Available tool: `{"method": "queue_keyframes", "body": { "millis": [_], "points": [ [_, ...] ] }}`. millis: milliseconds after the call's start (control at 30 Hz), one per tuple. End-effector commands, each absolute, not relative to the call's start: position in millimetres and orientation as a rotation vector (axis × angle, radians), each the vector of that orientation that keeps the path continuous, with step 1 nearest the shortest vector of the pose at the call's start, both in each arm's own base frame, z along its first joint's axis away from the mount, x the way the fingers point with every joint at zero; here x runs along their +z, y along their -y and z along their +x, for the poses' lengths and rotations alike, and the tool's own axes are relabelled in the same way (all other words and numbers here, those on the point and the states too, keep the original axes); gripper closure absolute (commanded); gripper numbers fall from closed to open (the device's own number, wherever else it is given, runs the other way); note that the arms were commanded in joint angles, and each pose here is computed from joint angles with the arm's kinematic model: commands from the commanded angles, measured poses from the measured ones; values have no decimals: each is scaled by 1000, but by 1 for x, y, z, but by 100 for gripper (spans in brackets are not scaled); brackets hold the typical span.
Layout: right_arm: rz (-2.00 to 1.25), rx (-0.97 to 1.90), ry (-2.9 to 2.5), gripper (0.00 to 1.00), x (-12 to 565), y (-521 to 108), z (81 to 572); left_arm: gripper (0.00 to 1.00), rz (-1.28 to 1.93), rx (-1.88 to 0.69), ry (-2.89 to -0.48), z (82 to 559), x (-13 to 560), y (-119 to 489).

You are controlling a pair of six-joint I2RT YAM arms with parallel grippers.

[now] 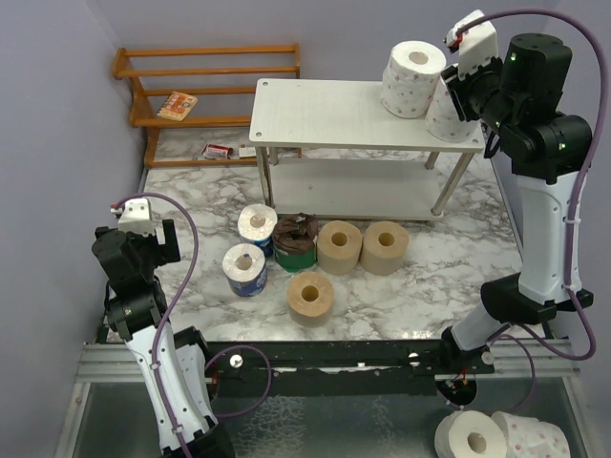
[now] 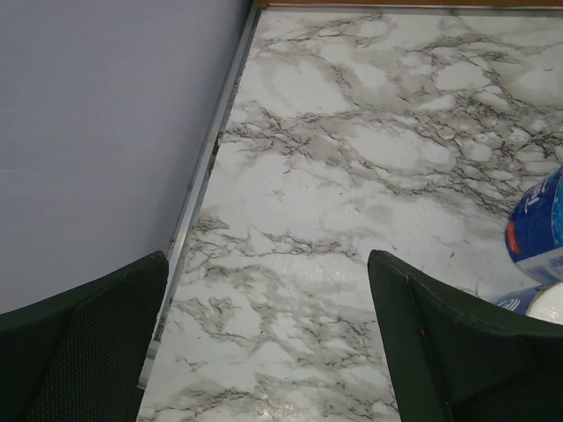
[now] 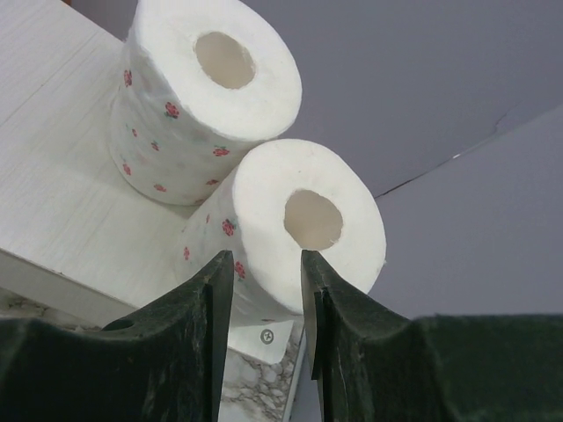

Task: Place and organize the paper towels onto the shelf

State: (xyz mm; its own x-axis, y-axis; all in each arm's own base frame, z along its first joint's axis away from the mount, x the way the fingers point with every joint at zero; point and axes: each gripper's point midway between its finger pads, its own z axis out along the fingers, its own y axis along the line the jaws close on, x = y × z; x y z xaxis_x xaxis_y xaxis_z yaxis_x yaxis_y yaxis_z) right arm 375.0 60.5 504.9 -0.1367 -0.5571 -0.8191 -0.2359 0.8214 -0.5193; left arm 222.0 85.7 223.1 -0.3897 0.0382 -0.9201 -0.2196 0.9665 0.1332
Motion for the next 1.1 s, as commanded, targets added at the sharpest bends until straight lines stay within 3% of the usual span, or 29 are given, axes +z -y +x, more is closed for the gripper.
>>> {"method": "queue_keyframes", "body": {
  "millis": [0,67,133,267,433,567,700,833,933,1067],
  "points": [
    [-612,-329,-1662,63,522,-59,377,1,-154,312,-1929,221,227,-92],
    [-698,-237,-1664,58,515,-74,365,1,-155,313,-1929,221,227,-92],
    [-951,32,-1615,54,500,-119,330,1,-159,327,-1910,219,233,-93],
    [-1244,419,-1498,33,475,-170,259,1,-185,391,-1838,210,249,-98],
    [-1355,443,-1758,34,390,-196,278,1,-106,341,-1822,212,260,-85],
    [-1632,541,-1759,34,322,-224,233,1,13,197,-1901,221,258,-62],
    [-1717,514,-1724,34,283,-209,206,1,151,96,-2022,231,272,-52],
    [-1626,441,-1831,35,218,-180,195,1,429,-156,-2157,222,279,-18],
    [-1483,302,-1909,36,186,-149,207,1,708,-377,-2113,202,286,18],
    [-1303,216,-1976,41,164,-121,213,1,866,-480,-2023,202,285,38]
  ]
}}
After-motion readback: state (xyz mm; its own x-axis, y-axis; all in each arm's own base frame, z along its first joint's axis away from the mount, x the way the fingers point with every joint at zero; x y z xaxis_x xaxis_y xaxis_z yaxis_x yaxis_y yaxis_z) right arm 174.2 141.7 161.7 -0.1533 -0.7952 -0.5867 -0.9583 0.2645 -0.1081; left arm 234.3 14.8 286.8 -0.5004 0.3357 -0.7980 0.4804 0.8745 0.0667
